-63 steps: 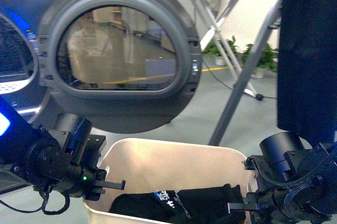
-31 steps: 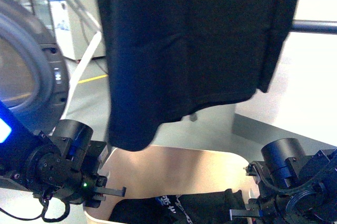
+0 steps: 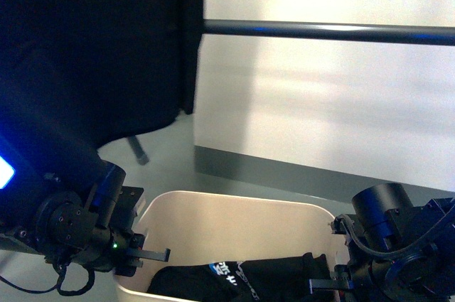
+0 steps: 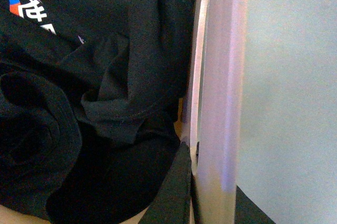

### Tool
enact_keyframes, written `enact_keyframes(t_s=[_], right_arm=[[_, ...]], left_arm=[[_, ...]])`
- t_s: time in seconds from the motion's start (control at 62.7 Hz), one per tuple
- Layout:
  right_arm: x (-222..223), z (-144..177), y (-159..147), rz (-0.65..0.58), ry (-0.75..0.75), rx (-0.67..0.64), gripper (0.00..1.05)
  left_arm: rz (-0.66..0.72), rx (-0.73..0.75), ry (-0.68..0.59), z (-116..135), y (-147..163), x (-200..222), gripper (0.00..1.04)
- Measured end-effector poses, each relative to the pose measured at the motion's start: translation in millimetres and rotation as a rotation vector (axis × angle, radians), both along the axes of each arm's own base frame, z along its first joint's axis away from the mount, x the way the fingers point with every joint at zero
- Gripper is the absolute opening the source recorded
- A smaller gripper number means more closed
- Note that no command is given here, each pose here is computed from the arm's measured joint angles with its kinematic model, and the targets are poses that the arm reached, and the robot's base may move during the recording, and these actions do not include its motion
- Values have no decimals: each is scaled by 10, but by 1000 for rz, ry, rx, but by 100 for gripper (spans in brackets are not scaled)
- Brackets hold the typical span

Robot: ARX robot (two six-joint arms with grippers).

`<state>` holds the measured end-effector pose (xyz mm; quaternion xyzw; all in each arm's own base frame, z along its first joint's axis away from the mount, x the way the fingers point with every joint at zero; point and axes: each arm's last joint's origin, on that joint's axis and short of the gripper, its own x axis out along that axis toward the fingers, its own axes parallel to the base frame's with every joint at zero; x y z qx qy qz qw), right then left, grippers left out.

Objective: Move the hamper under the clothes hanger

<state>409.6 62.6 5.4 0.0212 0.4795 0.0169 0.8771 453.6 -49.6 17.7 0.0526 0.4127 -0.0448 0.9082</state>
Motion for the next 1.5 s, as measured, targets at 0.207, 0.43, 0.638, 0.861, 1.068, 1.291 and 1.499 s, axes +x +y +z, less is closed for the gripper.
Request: enact_keyframes(t_s=[0.207, 0.43, 0.638, 0.861, 1.068, 1.291, 1.499], right_arm=[[1, 4, -8, -2, -1, 1, 3], [0, 1, -46, -13, 1, -3, 3], [9, 1, -112, -29, 0, -10, 3], [-11, 1, 28, 11, 1, 0, 3], [-14, 1, 43, 11, 1, 1, 3], [-5, 1, -9, -2, 1, 0, 3], [-7, 1, -1, 0, 1, 0, 3]], left_arm=[[-2, -1, 0, 0, -4, 0, 4], [-16, -6, -2, 6, -50, 0, 4], [-36, -8, -1, 6, -137, -12, 4], [5, 2, -2, 4, 14, 5, 4], [11, 4, -1, 3, 33, 5, 4], [-3, -1, -1, 3, -14, 0, 4], [1, 2, -1, 3, -6, 1, 4]])
